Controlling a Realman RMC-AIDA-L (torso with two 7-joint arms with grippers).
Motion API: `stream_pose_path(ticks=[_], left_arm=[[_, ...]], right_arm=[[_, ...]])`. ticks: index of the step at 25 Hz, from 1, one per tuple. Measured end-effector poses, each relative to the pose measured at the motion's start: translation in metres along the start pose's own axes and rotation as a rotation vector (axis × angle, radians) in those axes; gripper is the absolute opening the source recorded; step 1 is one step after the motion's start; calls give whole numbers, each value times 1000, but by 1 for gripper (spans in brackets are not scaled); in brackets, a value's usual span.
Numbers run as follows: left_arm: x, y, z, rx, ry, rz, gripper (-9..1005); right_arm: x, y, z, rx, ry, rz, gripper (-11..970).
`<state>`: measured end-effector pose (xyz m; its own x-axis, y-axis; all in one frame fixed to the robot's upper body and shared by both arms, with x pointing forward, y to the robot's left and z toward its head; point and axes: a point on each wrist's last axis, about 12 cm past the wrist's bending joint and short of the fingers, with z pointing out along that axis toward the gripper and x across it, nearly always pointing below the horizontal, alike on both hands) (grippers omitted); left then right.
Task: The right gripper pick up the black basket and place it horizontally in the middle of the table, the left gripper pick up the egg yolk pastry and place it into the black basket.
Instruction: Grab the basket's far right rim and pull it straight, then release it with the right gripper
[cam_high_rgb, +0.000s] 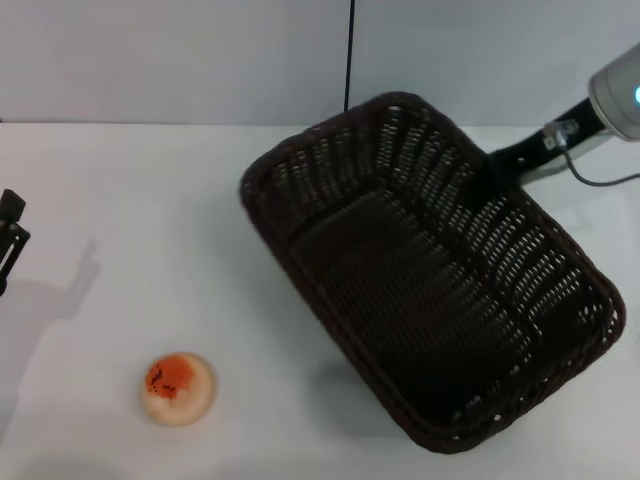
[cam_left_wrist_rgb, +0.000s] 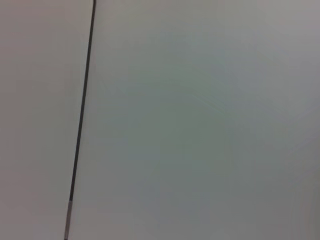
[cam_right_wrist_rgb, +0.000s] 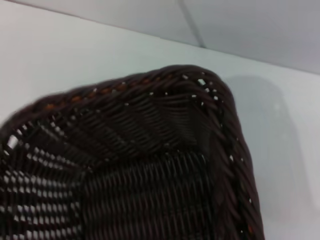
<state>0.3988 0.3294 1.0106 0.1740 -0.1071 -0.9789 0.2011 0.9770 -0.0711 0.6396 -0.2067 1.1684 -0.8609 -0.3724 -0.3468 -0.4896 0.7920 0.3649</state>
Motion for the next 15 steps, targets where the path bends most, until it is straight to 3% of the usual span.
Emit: stream_pose_path(ticks=[6,10,11,12,15], left_arm=[[0,-2,0,0,-6,-16,844],[1,-5,-3,15,3,-25,844],[1,-6,-3,20,4,-27,844],[1,-7,-4,24,3,-31,844],[1,-12,-8,29,-4,-48,844]], right_arm=[[-11,7,-8,-22,-23,-236,152],[-22,19,-16,-25,-39,-501,169],[-30,27,-18,-4,-29,-617,174],[-30,27,-18,-4,-29,-617,178],[-40,37,-20,10,-12,-764,191]])
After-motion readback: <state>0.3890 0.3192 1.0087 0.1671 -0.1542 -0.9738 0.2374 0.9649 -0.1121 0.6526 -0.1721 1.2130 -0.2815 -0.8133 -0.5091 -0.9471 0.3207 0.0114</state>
